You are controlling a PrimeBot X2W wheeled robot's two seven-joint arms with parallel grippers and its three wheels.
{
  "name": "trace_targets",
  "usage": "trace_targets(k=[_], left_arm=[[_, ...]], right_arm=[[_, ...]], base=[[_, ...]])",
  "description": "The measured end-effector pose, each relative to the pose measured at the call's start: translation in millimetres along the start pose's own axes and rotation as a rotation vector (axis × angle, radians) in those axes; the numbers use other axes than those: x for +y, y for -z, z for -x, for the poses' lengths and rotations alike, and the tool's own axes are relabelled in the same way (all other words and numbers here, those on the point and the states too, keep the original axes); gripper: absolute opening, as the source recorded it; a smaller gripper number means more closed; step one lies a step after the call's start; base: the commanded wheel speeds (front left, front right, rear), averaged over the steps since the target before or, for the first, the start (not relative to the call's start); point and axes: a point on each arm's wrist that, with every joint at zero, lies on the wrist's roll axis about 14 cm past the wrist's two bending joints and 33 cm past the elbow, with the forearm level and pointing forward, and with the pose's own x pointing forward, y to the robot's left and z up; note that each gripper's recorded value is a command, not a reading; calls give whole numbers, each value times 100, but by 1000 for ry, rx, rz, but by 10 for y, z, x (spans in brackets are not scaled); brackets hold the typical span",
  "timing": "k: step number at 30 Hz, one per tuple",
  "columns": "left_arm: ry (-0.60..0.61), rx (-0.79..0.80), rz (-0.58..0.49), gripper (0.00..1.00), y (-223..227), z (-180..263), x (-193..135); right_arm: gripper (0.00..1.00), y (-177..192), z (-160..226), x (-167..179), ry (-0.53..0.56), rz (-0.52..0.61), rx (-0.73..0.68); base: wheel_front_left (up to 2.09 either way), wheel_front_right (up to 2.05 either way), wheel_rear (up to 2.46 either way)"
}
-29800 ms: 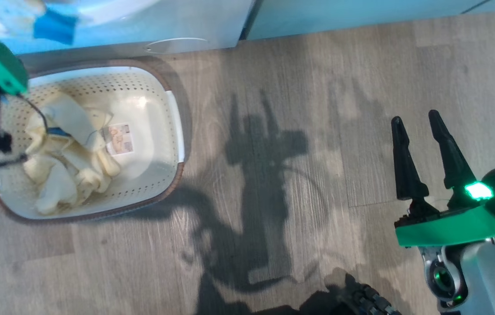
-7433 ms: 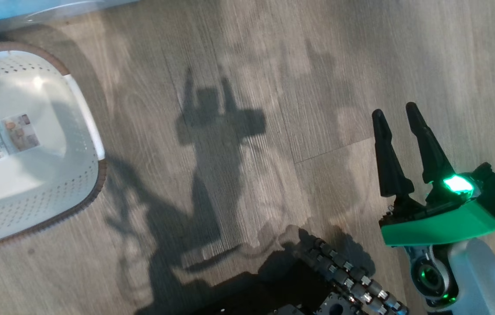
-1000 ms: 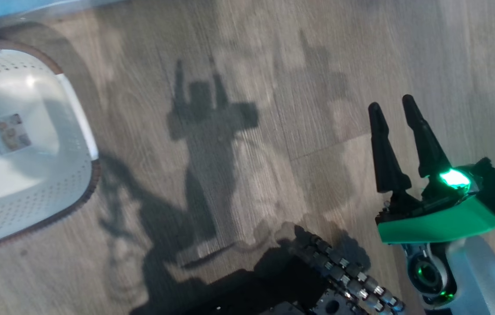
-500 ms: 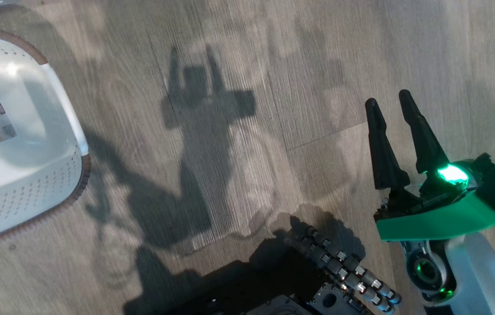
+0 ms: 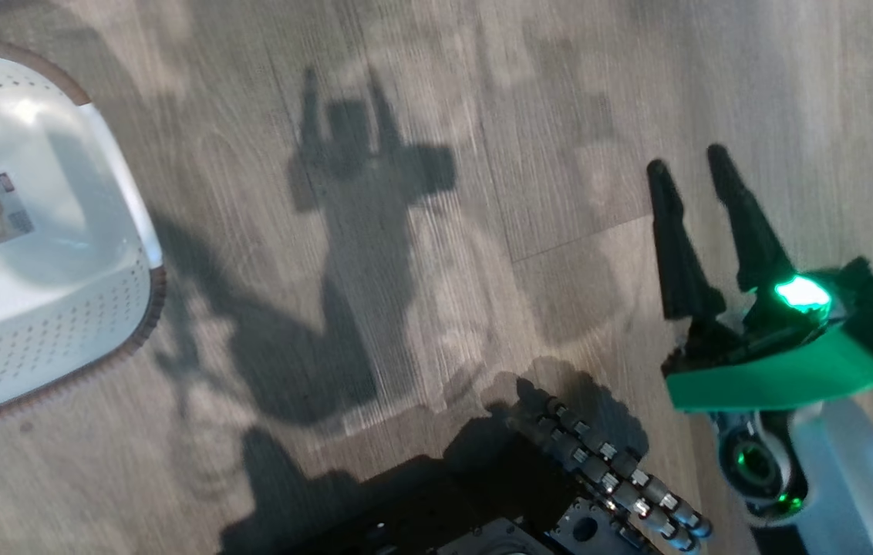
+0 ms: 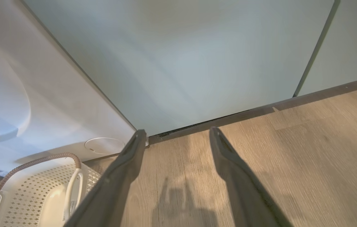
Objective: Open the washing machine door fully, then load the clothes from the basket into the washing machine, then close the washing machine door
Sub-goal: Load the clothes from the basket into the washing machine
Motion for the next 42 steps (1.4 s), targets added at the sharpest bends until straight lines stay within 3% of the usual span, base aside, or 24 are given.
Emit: trace_targets(k=[10,19,33,42], left_arm=[[16,-44,72,100,-14,256,-51],[20,-100,131,100,-78,756,-37],[-6,-136,182,100,-41,1992,-149],[17,-128,158,100,-107,2765,-280]], right_arm=[[100,-148,-96,60,-34,36,-53],[100,-299,-46,160,-61,65,-98],[100,-457,54,329,-111,82,-144],[100,-554,155,427,-146,90,-166]], base=[[0,0,0],[0,0,0],[0,0,0],[0,0,0]])
